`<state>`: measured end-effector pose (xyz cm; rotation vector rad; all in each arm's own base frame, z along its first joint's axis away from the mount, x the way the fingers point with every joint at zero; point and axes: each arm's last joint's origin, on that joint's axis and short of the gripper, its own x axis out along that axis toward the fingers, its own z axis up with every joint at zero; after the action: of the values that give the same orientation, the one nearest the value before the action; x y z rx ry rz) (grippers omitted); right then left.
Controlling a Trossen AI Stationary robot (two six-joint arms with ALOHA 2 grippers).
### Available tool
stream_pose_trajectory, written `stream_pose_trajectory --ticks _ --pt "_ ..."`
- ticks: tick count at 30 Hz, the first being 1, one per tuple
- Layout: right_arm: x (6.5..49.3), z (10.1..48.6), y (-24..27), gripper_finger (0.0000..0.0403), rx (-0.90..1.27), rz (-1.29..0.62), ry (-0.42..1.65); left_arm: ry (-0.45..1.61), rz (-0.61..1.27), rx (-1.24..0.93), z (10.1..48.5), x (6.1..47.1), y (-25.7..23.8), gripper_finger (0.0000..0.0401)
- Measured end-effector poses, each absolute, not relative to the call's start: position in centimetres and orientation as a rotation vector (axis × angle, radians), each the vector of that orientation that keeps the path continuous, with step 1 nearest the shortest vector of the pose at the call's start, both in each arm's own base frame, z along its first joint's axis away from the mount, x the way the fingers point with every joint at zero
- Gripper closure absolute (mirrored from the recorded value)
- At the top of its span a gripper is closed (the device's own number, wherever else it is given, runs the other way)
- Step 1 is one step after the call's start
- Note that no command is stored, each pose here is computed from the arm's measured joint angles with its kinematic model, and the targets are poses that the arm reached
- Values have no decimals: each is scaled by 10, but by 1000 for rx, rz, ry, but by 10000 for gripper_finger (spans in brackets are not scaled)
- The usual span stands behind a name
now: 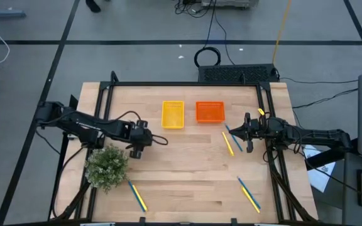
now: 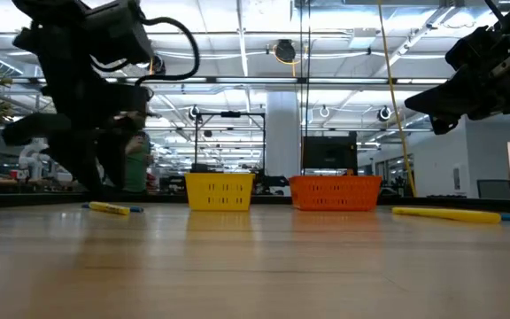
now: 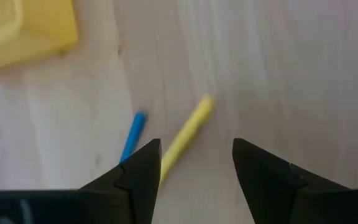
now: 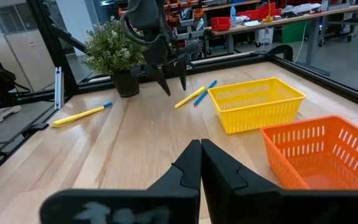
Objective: Sort pens & pencils
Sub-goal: Put the top left yellow pen into the yellow basket
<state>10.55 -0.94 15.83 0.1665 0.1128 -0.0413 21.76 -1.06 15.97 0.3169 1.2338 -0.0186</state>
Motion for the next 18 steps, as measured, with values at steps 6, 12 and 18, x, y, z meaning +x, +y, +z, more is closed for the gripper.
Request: stream_pose_trajectory --ticks 6,12,18 --pt "105 158 -9 403 167 -41 113 1424 13 366 157 200 -3 197" --pt "105 158 -9 403 166 -41 113 1407 30 371 157 203 11 197" --pt "105 158 -9 403 167 -41 113 1425 13 333 156 201 25 197"
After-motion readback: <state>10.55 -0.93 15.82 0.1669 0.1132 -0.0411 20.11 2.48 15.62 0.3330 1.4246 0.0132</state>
